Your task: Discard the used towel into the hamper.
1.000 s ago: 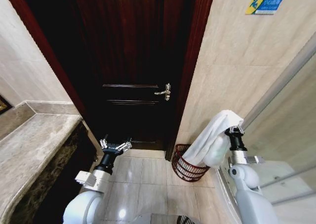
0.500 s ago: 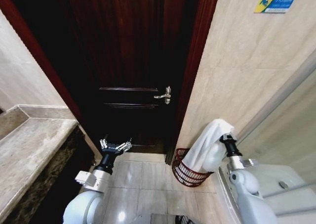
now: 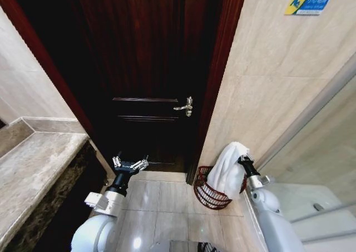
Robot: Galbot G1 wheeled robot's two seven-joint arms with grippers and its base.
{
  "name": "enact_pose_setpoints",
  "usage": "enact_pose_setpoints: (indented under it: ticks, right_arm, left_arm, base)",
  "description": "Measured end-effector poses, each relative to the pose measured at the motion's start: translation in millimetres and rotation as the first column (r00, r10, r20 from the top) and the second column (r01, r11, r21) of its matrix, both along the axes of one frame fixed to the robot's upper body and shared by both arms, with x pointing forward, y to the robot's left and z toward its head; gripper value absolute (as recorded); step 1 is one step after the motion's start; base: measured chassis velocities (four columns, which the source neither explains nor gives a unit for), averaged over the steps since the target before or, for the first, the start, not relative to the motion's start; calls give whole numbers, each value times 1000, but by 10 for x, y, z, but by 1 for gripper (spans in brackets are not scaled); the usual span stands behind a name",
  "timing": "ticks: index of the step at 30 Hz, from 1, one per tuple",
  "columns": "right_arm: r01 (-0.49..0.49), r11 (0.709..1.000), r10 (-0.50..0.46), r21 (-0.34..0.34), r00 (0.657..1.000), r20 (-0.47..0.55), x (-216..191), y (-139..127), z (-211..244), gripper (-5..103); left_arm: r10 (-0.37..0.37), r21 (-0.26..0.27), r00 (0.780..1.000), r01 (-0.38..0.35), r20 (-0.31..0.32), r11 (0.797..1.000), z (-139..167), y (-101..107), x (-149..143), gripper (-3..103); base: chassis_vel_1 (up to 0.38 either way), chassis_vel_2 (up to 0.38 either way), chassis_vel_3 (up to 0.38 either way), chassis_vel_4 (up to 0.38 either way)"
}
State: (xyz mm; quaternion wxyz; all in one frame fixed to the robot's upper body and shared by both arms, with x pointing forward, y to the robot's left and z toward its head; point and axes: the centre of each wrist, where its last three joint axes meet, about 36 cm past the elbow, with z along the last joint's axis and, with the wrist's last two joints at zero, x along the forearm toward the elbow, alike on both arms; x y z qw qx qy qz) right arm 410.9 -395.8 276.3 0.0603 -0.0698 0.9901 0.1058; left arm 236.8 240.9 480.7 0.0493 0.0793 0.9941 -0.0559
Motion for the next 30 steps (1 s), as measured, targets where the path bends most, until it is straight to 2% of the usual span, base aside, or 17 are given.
enact_pose_setpoints:
  ticks: [14, 22, 30]
  right_arm:
    - [-9, 999, 12, 32, 996, -94, 104, -46, -469, 7]
    - [10, 1000, -7, 22, 986, -164, 54, -48, -822, 7]
    - [9, 1000, -12, -13, 962, -273, 12, -49, -1219, 7]
  left_arm:
    - [0, 0, 1000, 0, 0, 1000, 0, 0, 0, 100]
    - [0, 0, 1000, 0, 0, 1000, 0, 0, 0, 100]
    - [0, 0, 1000, 0, 0, 1000, 0, 0, 0, 100]
  base:
    - [0, 0, 0, 0]
    - [0, 0, 0, 0]
    - [0, 0, 0, 0]
